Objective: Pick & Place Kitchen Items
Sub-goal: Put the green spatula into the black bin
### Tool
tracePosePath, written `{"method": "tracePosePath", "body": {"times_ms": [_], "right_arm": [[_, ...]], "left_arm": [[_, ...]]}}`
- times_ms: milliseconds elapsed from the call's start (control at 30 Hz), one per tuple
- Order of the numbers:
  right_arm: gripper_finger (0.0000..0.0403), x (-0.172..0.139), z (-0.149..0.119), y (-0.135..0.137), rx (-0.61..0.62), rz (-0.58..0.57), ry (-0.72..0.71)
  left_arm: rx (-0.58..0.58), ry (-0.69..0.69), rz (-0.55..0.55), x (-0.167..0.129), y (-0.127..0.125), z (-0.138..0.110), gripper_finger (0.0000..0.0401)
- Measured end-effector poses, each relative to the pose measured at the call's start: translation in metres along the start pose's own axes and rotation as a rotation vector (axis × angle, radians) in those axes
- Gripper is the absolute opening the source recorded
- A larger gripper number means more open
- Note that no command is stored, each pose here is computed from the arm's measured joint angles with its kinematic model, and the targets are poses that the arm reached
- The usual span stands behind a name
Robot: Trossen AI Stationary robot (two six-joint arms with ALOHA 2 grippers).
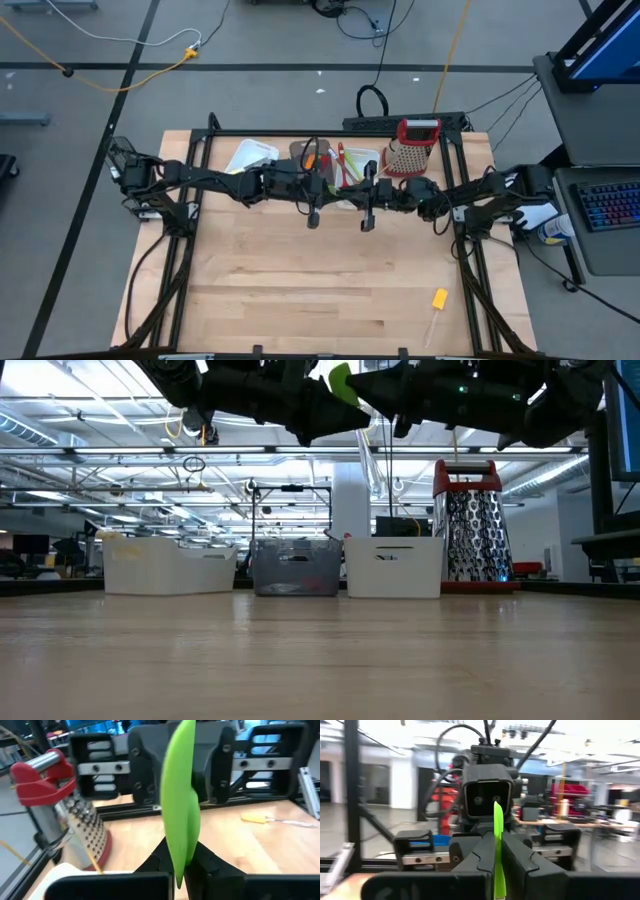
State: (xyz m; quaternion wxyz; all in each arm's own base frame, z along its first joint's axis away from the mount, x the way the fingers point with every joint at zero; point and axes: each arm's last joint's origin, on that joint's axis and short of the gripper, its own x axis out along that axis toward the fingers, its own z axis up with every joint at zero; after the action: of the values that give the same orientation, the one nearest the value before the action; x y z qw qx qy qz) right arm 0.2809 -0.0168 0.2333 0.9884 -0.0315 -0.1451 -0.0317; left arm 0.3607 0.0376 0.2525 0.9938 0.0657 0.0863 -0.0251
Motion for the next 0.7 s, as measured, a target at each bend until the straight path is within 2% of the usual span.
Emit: {"method": "tracePosePath", "body": {"times_ms": [200, 367, 467, 567, 700], "right_arm": [[0.0021, 0.000, -0.006, -0.002, -0.028, -0.083, 0.063], [0.0080, -0.001, -0.011, -0.002, -0.041, -0.092, 0.125], [0.0120, -0.002, -0.016, -0.003, -0.029, -0.156, 0.179], [0.0153, -0.004, -0.025, -0.005, -0.041, -0.219, 0.273], [0.0178, -0.008, -0.035, -0.004, -0.007, -0.220, 0.383]], "left_arm": [[-0.015, 0.061, 0.096, 0.000, 0.003, -0.005, 0.0021], [-0.070, 0.119, 0.125, -0.001, 0.006, -0.011, 0.0010], [-0.113, 0.149, 0.144, -0.003, 0.012, -0.015, 0.0016], [-0.156, 0.165, 0.175, -0.010, 0.022, -0.014, 0.0008], [-0.219, 0.175, 0.239, -0.024, 0.042, -0.009, 0.0012]]}}
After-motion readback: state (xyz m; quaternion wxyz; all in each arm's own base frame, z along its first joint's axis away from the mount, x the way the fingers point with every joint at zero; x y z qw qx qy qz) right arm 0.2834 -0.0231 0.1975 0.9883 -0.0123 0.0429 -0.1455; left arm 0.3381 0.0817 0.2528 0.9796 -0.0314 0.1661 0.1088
